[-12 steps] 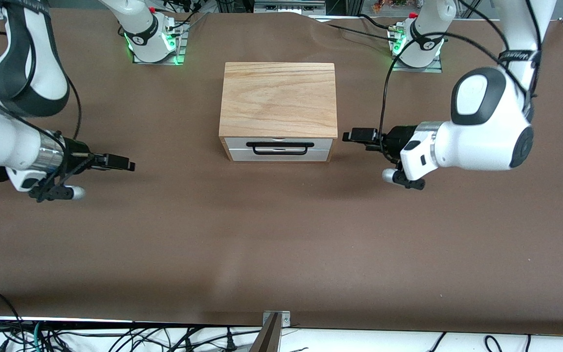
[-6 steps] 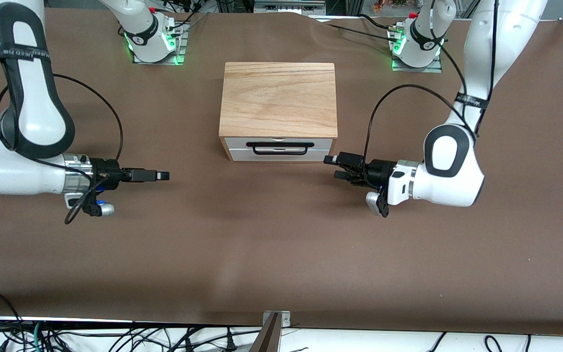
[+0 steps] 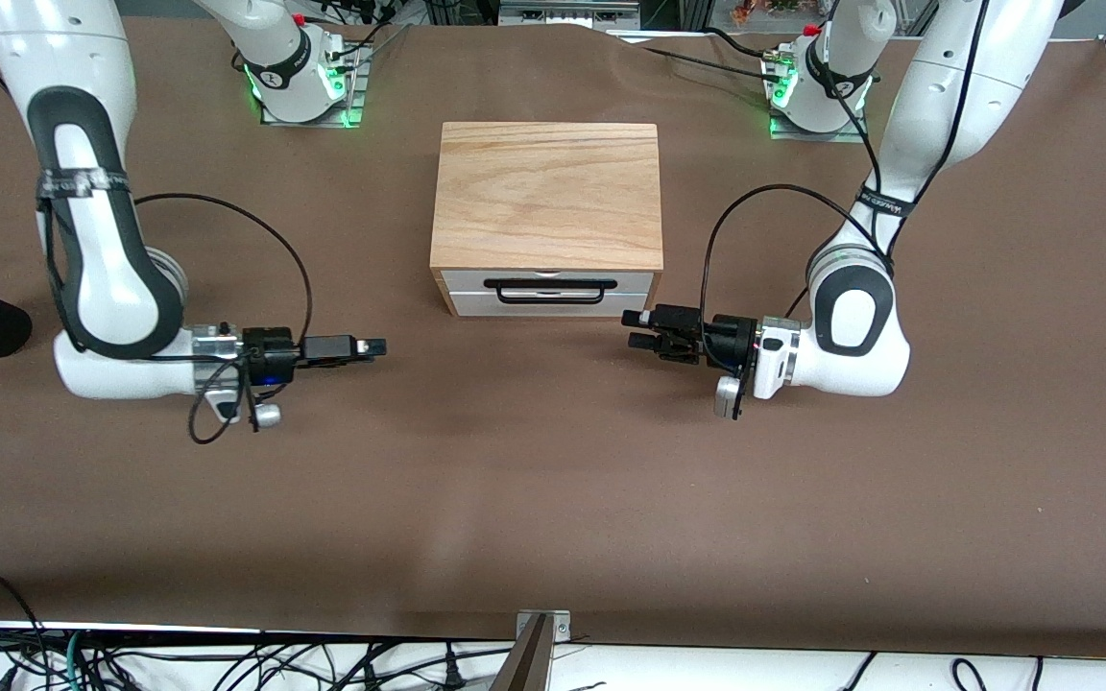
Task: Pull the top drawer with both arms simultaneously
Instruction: 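Close the left and right grippers on the black drawer handle, then pull the handle outward with both grippers, sliding the drawer open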
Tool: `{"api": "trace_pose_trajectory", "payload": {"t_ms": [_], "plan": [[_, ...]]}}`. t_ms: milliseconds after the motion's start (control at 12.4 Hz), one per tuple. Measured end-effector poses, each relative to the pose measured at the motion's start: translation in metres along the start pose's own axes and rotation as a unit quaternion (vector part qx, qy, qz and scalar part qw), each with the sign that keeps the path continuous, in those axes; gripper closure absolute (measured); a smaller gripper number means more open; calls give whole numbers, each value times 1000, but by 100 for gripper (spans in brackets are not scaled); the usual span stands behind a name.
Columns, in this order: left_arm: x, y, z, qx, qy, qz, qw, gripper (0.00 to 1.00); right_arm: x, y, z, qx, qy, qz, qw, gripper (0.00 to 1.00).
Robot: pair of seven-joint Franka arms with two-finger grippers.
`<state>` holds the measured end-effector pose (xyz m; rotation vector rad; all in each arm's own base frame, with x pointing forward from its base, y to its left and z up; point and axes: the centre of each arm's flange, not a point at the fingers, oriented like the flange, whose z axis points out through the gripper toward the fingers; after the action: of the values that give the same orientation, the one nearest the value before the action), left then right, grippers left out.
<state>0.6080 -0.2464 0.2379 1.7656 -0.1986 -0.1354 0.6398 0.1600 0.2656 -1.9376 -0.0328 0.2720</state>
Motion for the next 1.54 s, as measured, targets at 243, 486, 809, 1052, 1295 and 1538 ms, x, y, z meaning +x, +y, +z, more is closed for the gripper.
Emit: {"api": "trace_pose_trajectory", "payload": {"t_ms": [243,486,809,1052,1295,1538], "plan": [[-6,-26,20,-13,16,16,1000,25,-5,19,49,71,-4,-24,997,0],[-22,-51,40,-17,4,-1,1000,30,-11,11,78,94,-12,-51,994,0],[-44,-60,61,-29,-18,-18,999,56,-25,29,119,130,-11,-85,988,0],[-50,-53,77,-38,-31,-15,999,59,-39,55,149,153,-10,-96,983,0],[-50,-46,78,-39,-31,-10,999,67,-48,57,163,178,-21,-106,978,0],[-51,-49,78,-36,-29,-6,999,81,-51,55,169,191,-22,-104,976,2]]}}
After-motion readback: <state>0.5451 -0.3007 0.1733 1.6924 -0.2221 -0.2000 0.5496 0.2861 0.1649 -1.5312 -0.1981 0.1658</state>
